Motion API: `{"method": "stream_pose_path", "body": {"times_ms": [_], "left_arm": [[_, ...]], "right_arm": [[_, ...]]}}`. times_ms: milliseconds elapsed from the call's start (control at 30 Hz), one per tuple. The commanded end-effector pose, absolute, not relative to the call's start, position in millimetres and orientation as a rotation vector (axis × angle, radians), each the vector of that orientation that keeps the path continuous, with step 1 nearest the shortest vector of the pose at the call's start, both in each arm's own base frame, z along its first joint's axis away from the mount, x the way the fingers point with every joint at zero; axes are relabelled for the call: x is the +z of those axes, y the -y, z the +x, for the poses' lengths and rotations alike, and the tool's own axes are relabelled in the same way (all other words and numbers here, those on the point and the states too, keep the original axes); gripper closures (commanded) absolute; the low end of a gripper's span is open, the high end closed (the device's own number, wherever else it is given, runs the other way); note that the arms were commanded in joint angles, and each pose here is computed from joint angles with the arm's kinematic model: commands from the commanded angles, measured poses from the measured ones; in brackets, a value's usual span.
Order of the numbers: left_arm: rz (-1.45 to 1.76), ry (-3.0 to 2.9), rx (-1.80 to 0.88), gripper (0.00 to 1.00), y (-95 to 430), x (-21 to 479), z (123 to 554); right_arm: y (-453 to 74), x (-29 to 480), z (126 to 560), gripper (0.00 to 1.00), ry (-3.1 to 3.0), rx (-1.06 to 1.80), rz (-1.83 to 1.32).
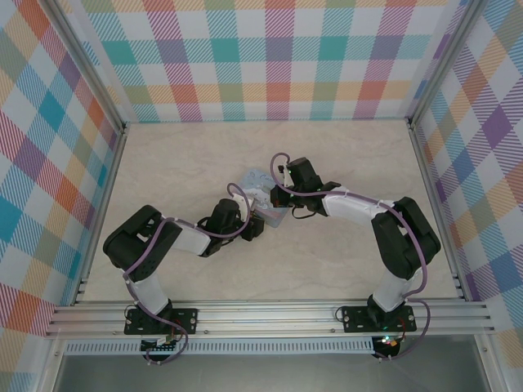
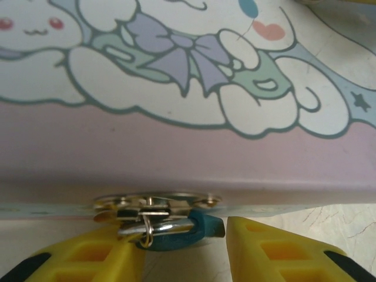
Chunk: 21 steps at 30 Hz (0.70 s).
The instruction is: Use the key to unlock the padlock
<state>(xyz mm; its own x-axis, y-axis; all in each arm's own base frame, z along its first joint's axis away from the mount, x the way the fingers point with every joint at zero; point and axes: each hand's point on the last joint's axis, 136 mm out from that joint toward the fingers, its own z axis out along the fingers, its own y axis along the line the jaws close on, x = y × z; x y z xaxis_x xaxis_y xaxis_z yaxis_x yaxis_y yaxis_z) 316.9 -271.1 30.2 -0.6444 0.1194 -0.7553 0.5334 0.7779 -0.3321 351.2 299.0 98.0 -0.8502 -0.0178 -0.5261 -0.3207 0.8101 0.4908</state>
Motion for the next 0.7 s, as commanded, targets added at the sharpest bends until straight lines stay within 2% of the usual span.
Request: {"method": "stream_pose_path", "body": {"times_ms": [0,300,667], "left_arm": [[0.48,-2.235,-0.713,0.61,278.0,26.3,315.6],[0.453,-2.217,-0.711,0.71,278.6,34.6,320.9],[0.414,-2.19,-0.806,0.74,287.0,68.7,319.7]], "right_arm": [[-295.7,81.0,342.2,1.0,-2.536,0.76,-0.267],[-295.4,80.4,340.5,1.0,-2.537,0.763,-0.267],[-294.8,121.9,337.2,1.0,-2.358,0.811,-0.361]]}}
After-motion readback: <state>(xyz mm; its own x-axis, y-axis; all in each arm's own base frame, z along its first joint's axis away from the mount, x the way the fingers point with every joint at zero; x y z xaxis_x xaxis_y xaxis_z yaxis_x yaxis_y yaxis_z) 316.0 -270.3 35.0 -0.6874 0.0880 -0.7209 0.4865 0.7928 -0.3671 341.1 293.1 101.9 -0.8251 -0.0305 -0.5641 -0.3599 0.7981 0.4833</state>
